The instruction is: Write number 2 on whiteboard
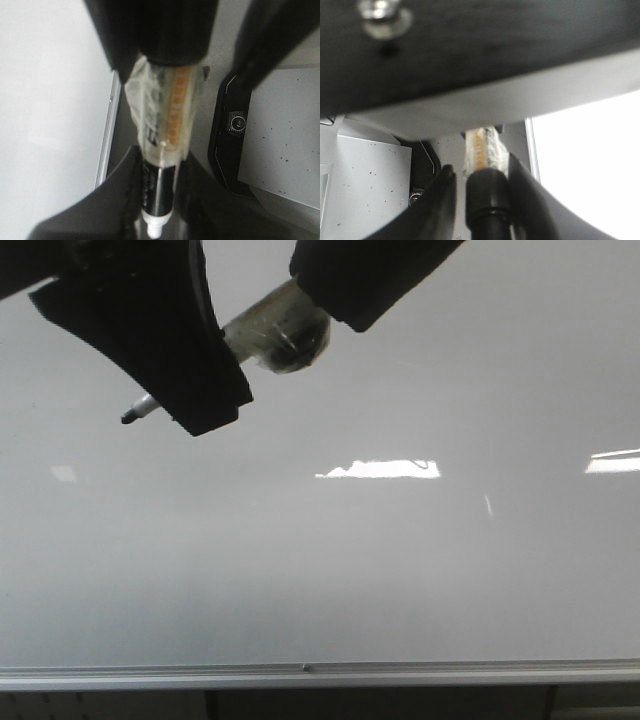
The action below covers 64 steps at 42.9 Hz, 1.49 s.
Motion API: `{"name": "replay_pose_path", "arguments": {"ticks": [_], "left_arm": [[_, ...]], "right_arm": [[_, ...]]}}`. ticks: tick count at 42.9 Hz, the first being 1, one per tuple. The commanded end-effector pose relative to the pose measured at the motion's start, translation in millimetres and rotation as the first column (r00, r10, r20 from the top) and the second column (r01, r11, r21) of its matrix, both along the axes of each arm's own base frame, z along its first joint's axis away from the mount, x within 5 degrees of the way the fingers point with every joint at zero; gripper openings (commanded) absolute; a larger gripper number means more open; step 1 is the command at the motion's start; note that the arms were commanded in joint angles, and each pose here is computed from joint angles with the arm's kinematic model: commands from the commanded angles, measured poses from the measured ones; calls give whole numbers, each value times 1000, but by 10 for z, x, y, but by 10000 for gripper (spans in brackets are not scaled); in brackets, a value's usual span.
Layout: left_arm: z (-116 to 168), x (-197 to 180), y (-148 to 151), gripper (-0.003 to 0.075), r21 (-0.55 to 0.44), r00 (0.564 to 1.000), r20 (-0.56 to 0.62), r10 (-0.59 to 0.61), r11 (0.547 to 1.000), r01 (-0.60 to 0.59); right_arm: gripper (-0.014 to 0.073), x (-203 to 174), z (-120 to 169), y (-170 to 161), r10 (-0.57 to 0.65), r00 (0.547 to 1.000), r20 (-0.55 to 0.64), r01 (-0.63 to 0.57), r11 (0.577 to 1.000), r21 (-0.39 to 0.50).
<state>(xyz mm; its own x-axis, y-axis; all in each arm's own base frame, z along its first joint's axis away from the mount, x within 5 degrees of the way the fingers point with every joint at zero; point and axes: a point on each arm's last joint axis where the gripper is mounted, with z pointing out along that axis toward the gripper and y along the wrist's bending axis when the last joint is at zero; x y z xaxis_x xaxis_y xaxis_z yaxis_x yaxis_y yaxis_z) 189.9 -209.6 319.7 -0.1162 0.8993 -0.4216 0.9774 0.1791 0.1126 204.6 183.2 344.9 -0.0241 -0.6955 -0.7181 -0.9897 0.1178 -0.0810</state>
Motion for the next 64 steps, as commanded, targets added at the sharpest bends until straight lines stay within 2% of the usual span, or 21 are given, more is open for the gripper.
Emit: {"name": "replay_pose_path", "arguments": {"ticks": [1, 3, 4, 7, 14, 18, 24, 32, 39, 45, 47, 50, 55, 56, 59, 61, 64], "left_arm": [[193, -28, -23, -20, -81, 999, 53, 3, 997, 1], [193, -28, -23, -20, -81, 999, 53, 3, 997, 1], [198, -24, -30, 2, -90, 998, 57, 6, 996, 0], [199, -27, -34, 88, -95, 999, 52, 6, 996, -1], [215, -20, -40, 426, -103, 998, 61, 8, 995, -2], [270, -35, -27, 523, -108, 998, 56, 15, 994, -9], [383, -107, 65, 525, -118, 998, 37, 47, 992, -42], [578, -145, 373, 525, -167, 986, 46, 161, 974, -151], [660, -168, 697, 525, -261, 939, 21, 343, 909, -326], [651, -252, 890, 525, -316, 900, 2, 437, 854, -414], [639, -286, 937, 525, -322, 894, 5, 448, 847, -423], [636, -339, 972, 525, -330, 893, 11, 450, 844, -422], [652, -353, 981, 525, -343, 891, 19, 453, 840, -419], [654, -351, 981, 525, -345, 891, 21, 453, 840, -419], [660, -345, 979, 525, -353, 890, 25, 456, 837, -418], [663, -342, 978, 525, -357, 889, 28, 457, 835, -418], [665, -339, 977, 525, -360, 889, 29, 458, 834, -418]], "right_arm": [[169, -34, 195, 4, -7, 999, 53, 3, 998, 69], [135, -34, 195, 5, -8, 999, 54, 4, 998, 70], [62, -34, 195, 4, -8, 999, 52, 4, 998, 70], [44, -34, 194, 4, -8, 999, 53, 4, 998, 69], [35, -34, 194, 4, -13, 999, 47, 9, 997, 70], [35, -30, 186, -11, -24, 999, 47, 22, 998, 52], [35, 15, 161, -98, -89, 995, 48, 89, 996, -6], [35, 92, 181, -367, -293, 956, 5, 293, 954, -68], [35, 97, 240, -698, -511, 853, -107, 503, 859, -92], [35, -20, 266, -919, -616, 773, -152, 613, 787, -76], [35, -98, 246, -966, -638, 753, -160, 637, 768, -67], [35, -236, 185, -1009, -645, 747, -160, 644, 762, -64], [35, -362, 85, -1103, -684, 719, -123, 677, 729, -100], [35, -369, 69, -1126, -696, 710, -106, 687, 718, -109], [35, -365, 55, -1216, -762, 646, -47, 754, 647, -115], [35, -355, 38, -1243, -788, 615, -24, 784, 615, -80], [35, -354, -56, -1237, -804, 595, -13, 804, 594, 19]]}}
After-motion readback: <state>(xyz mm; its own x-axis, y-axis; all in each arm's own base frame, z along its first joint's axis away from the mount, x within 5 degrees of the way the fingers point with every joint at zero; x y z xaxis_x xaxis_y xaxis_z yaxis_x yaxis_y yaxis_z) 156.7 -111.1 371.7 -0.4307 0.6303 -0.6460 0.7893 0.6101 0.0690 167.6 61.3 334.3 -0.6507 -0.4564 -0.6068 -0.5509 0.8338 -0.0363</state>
